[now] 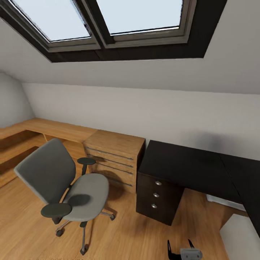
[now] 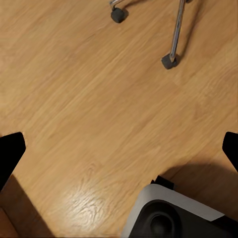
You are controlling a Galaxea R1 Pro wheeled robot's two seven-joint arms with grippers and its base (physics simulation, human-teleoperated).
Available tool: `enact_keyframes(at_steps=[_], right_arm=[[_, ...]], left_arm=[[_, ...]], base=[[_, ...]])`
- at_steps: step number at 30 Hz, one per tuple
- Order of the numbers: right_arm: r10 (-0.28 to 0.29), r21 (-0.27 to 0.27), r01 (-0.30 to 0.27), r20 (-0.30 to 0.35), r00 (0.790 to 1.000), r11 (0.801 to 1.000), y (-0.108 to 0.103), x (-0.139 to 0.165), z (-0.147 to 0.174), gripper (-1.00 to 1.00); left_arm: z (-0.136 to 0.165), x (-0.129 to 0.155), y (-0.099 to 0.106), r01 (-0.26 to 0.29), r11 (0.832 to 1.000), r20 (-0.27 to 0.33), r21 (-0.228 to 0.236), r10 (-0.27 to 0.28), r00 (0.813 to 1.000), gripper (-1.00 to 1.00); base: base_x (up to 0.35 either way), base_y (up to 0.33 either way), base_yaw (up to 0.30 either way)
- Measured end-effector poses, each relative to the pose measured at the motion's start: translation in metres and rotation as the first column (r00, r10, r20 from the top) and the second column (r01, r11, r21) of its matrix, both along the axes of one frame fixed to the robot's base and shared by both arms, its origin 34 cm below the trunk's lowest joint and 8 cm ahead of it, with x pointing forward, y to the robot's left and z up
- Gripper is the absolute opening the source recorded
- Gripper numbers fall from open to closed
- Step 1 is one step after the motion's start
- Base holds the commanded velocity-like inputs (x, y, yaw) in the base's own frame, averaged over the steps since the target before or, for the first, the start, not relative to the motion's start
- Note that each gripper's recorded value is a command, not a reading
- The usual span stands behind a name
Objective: In the bedroom, organize the workspace by keeping the computer under the desk, ensuring the monitor is on the desk, placing the keyboard on the desk next to the monitor, placing the mouse on the desk next to the keyboard, moving the folder from the swivel chair onto the desk next to the mouse, stacking the notebook on top of the folder with the pen on top of the notebook, and positioning the swivel chair next to the desk.
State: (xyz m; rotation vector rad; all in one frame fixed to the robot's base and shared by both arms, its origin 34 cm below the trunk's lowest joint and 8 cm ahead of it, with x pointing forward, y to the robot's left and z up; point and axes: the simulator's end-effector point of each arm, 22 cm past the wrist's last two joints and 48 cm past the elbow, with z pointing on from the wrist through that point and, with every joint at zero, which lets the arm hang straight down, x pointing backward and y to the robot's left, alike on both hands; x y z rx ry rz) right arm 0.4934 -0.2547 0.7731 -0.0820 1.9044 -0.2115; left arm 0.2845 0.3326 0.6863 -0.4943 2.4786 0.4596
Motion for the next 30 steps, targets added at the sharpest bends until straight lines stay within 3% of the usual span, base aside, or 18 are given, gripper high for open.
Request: enact_keyframes(at_steps=[4,21,23,24,26,27,29,30], right_arm=[[0.0,0.019,-0.001,0.035,0.999,1.0,0.001,-0.01,0.006,1.0],[-0.004,0.015,0.004,0.028,1.0,1.0,-0.001,-0.015,0.004,1.0],[-0.004,0.015,0.003,0.027,1.0,1.0,-0.002,-0.015,0.004,1.0],[-0.003,0.015,0.003,0.027,1.0,1.0,-0.001,-0.015,0.004,1.0],[-0.003,0.015,0.002,0.027,1.0,1.0,-0.001,-0.015,0.004,1.0],[-0.003,0.015,0.002,0.027,1.0,1.0,-0.001,-0.015,0.004,1.0],[-0.003,0.015,0.002,0.027,1.0,1.0,-0.001,-0.015,0.004,1.0],[-0.002,0.015,0.002,0.027,1.0,1.0,-0.001,-0.015,0.004,1.0]], left_arm=[[0.001,-0.003,0.0,0.0,1.0,-0.005,-0.001,0.0,1.0,1.0],[0.003,-0.002,0.003,-0.003,1.0,0.008,0.005,0.003,1.0,1.0],[0.017,0.014,0.009,-0.021,0.999,0.119,0.03,0.018,0.993,1.0],[0.029,0.023,0.013,-0.036,0.998,0.2,0.049,0.025,0.979,1.0],[0.039,0.026,0.016,-0.05,0.996,0.273,0.067,0.03,0.962,1.0],[0.048,0.024,0.019,-0.064,0.994,0.335,0.084,0.032,0.942,1.0],[0.058,0.021,0.022,-0.076,0.992,0.396,0.105,0.029,0.918,1.0],[0.068,0.018,0.025,-0.09,0.988,0.455,0.123,0.024,0.89,1.0]], base=[[0.0,0.0,0.284],[0.0,0.0,0.284],[0.0,0.0,0.284],[0.0,0.0,0.284],[0.0,0.0,0.284],[0.0,0.0,0.284],[0.0,0.0,0.284],[0.0,0.0,0.284]])
